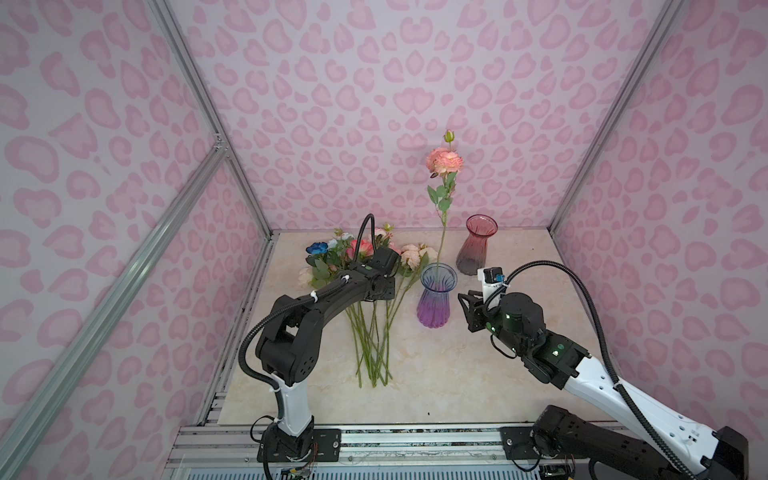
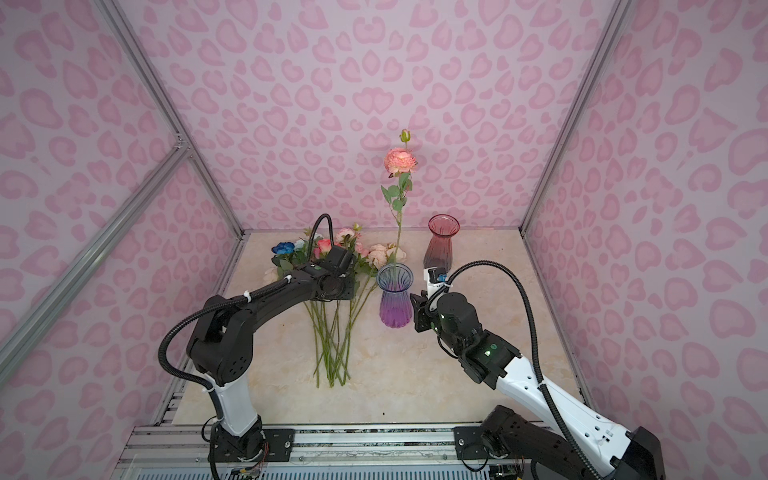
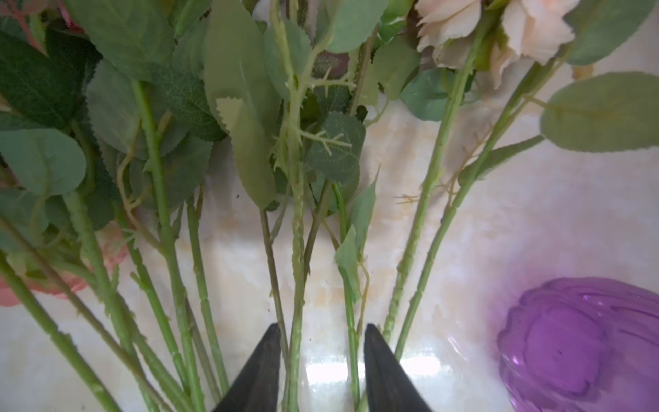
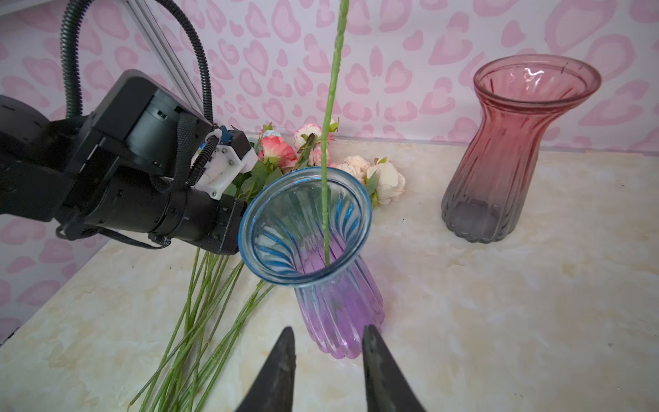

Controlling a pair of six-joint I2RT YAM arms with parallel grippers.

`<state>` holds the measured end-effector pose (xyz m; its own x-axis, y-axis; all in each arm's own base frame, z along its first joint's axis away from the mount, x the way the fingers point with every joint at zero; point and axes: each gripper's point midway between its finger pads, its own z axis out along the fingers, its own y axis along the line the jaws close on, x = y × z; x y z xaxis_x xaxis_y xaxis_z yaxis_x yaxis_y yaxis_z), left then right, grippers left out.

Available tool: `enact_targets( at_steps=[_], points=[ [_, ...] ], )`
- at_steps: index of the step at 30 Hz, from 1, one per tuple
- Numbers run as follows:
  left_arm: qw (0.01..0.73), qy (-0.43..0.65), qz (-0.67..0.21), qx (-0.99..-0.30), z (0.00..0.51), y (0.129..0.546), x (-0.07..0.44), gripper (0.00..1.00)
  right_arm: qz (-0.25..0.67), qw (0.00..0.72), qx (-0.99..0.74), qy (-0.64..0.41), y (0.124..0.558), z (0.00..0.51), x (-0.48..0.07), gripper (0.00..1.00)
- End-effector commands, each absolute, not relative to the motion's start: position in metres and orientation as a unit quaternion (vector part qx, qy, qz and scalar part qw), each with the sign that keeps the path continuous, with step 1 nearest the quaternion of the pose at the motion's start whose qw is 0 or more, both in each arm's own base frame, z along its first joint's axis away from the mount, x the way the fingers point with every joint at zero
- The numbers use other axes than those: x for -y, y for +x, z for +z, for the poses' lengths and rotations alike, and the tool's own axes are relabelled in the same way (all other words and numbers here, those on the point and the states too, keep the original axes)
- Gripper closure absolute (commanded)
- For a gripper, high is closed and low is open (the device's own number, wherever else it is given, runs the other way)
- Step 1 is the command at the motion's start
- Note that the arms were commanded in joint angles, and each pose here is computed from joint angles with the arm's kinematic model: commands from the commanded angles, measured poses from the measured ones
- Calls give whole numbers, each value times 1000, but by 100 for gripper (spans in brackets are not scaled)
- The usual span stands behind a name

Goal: Arrange the flowers into the vase
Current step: 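Grasp a pink two-bloom stem in the bunch with the left gripper and lift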

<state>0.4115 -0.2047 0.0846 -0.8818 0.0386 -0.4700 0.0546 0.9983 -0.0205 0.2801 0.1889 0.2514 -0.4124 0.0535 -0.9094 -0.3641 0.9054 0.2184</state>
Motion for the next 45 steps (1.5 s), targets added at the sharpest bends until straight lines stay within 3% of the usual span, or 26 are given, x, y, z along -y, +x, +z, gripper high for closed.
enact_targets(
  at_steps=[1,5,17,31,41,45],
  points=[
    [214,33,29,-976,72,406,192,61,202,536,-815,-87,279,250,-184,66],
    [204,37,44,-977,61,412,193,63,205,537,-815,-75,280,249,-175,63],
    [199,43,83,-976,60,417,184,97,202,549,-809,-57,276,252,-161,63],
    [285,41,-48,-956,172,385,196,97,239,545,-801,-64,275,264,-174,63],
    [495,79,-224,-836,281,328,195,97,313,536,-773,-132,262,307,-233,60],
    [517,106,-279,-802,299,301,200,97,357,527,-751,-176,254,335,-281,52]
  ],
)
